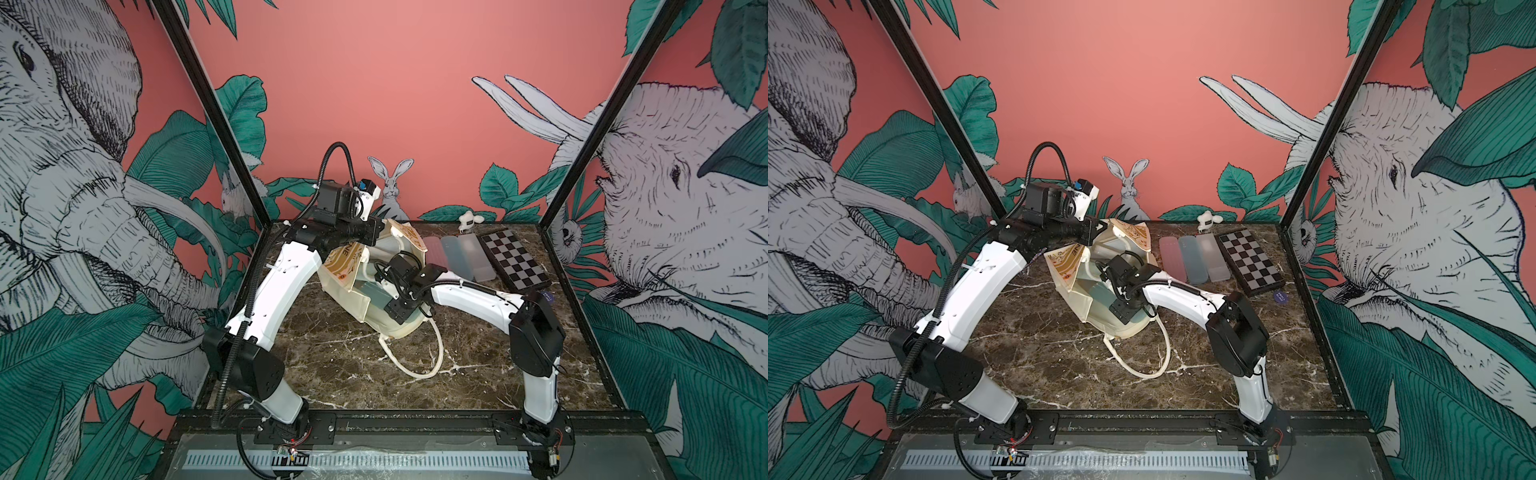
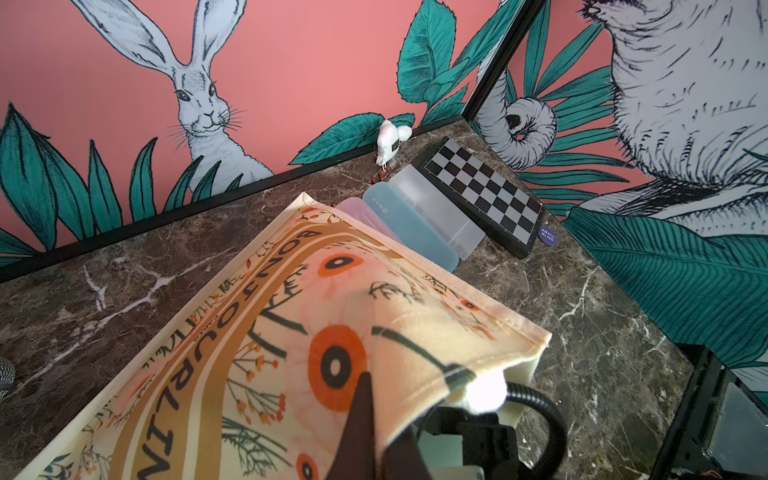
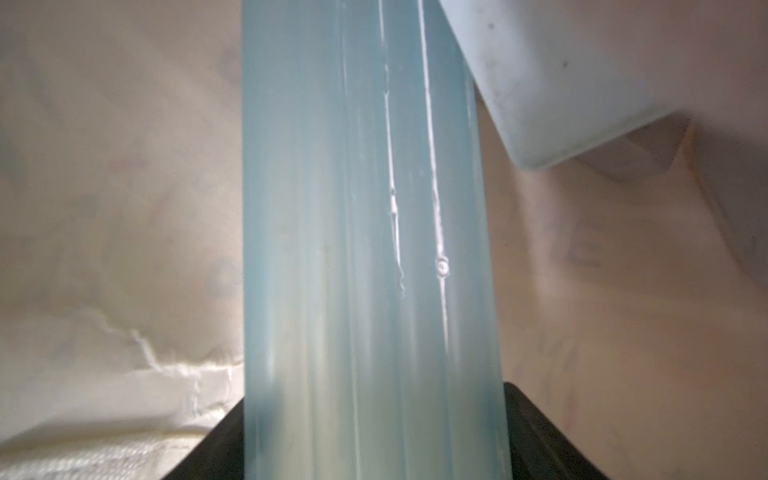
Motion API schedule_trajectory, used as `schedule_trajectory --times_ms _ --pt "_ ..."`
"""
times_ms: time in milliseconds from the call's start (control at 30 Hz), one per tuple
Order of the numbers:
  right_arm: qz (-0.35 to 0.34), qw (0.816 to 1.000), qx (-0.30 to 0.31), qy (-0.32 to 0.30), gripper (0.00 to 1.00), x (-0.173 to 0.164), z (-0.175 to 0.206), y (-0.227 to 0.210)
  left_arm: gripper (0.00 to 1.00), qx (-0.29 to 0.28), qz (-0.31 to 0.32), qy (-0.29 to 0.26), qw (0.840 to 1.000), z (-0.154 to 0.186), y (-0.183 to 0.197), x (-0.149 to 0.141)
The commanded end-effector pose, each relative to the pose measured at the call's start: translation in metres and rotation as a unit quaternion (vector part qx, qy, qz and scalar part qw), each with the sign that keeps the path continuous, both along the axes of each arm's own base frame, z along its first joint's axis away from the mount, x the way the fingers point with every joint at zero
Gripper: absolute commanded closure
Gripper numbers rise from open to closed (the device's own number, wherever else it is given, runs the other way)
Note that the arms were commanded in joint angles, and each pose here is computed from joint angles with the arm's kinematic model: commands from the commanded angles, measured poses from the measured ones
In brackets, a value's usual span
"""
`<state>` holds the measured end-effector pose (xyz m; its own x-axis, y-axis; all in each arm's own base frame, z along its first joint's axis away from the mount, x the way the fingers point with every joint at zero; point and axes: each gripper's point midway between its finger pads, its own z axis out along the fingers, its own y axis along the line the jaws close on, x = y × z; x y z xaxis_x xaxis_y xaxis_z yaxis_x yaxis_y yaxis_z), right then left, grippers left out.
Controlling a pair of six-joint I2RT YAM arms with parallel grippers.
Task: Take out the pencil case from the canvas bag
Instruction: Pick up the pencil case from the canvas bag.
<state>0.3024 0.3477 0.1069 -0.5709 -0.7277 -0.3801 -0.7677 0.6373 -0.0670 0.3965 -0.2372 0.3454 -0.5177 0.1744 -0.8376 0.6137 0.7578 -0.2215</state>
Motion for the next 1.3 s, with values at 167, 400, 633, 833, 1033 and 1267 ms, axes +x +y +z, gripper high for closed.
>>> schedule_trajectory --times_ms 167,400,633,833,1033,1267 --pt "-0.039 0.999 0.032 0.003 0.35 -0.029 0.037 -0.018 1.00 0.001 0.049 -0.051 0.997 0.029 0.017 0.006" --pt "-0.043 0.999 0.030 -0.006 0.37 -0.039 0.049 -0.036 1.00 -0.005 0.048 -0.049 0.998 0.028 0.014 0.010" --pt "-0.033 0.999 0.032 -0.020 0.39 -0.051 0.048 -0.053 1.00 0.000 0.066 -0.054 0.996 0.028 0.019 0.014" --pt "-0.010 0.997 0.072 -0.026 0.40 -0.065 0.055 -0.057 1.00 0.004 0.096 -0.056 0.994 0.029 0.026 0.023" --pt "-0.008 0.989 0.137 -0.062 0.43 -0.070 0.075 -0.058 1.00 0.007 0.151 -0.066 0.986 0.038 0.045 0.030" --pt "-0.027 0.975 0.190 -0.114 0.46 -0.065 0.102 -0.064 1.00 0.016 0.246 -0.076 0.966 0.046 0.086 0.025"
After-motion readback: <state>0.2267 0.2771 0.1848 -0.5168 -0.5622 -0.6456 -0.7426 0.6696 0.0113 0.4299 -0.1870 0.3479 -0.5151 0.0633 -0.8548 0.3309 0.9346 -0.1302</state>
